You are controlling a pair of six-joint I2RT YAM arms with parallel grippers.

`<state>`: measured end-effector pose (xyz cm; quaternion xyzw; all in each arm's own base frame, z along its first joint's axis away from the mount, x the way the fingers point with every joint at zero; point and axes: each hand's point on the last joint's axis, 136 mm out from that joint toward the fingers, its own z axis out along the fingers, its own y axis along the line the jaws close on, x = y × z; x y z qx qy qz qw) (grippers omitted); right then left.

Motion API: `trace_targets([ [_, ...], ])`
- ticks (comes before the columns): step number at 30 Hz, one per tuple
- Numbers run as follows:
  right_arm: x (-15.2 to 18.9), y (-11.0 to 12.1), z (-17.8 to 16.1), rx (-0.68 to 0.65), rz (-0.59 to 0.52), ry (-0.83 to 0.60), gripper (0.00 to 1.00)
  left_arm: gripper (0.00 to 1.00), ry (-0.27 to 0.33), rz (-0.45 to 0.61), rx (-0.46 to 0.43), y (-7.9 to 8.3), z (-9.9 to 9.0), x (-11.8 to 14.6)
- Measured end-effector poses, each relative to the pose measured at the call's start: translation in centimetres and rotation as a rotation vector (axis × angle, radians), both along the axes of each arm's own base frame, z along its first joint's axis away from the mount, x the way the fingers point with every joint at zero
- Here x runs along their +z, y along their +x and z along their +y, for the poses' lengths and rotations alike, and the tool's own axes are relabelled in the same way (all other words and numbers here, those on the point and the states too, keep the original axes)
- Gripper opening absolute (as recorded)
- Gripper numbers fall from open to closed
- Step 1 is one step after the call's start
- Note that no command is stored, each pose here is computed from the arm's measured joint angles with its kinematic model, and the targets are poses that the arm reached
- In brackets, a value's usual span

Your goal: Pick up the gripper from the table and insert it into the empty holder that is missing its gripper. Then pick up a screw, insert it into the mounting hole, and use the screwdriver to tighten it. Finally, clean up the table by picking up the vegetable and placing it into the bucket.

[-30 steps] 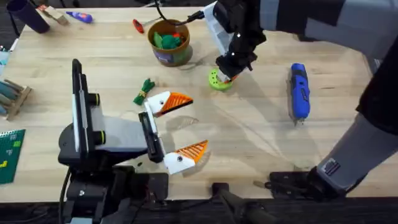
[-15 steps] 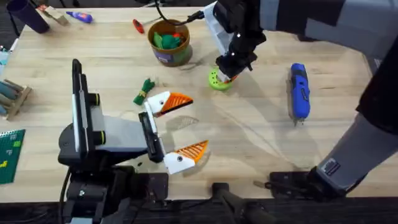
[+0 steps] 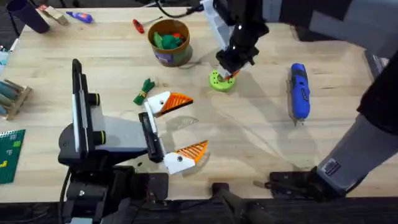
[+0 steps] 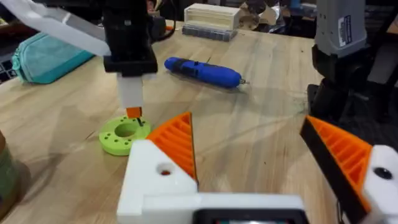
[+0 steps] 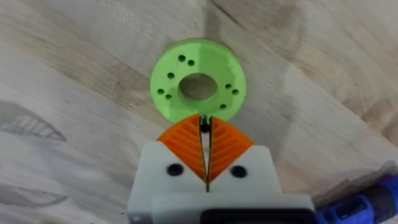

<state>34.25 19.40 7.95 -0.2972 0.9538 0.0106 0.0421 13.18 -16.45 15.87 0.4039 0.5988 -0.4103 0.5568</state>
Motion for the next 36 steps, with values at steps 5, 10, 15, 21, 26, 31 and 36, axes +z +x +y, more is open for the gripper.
trace_targets([
  [5,2.9,0.7,0.4,0.0,-0.043,0.024,0.005,0.982,0.0,0.0,0.0,0.0,0.0,0.0],
  [10,6.1,1.2,0.7,0.001,-0.074,0.042,0.005,0.982,0.0,0.0,0.0,0.0,0.0,0.0],
  [15,8.8,1.2,1.2,0.011,-0.098,0.055,0.005,0.982,0.0,0.0,0.0,0.0,0.0,0.0],
  [21,12.3,0.7,3.6,0.068,-0.156,0.093,0.005,0.982,0.0,0.0,0.0,0.0,0.0,0.0],
  [26,13.1,-0.4,5.8,0.142,-0.175,0.107,0.005,0.982,0.0,0.0,0.0,0.0,0.0,0.0],
  [31,13.5,-1.9,7.9,0.23,-0.185,0.114,0.005,0.982,0.0,0.0,0.0,0.0,0.0,0.0],
  [36,14.4,-3.3,9.9,0.312,-0.205,0.129,0.005,0.982,0.0,0.0,0.0,0.0,0.0,0.0],
])
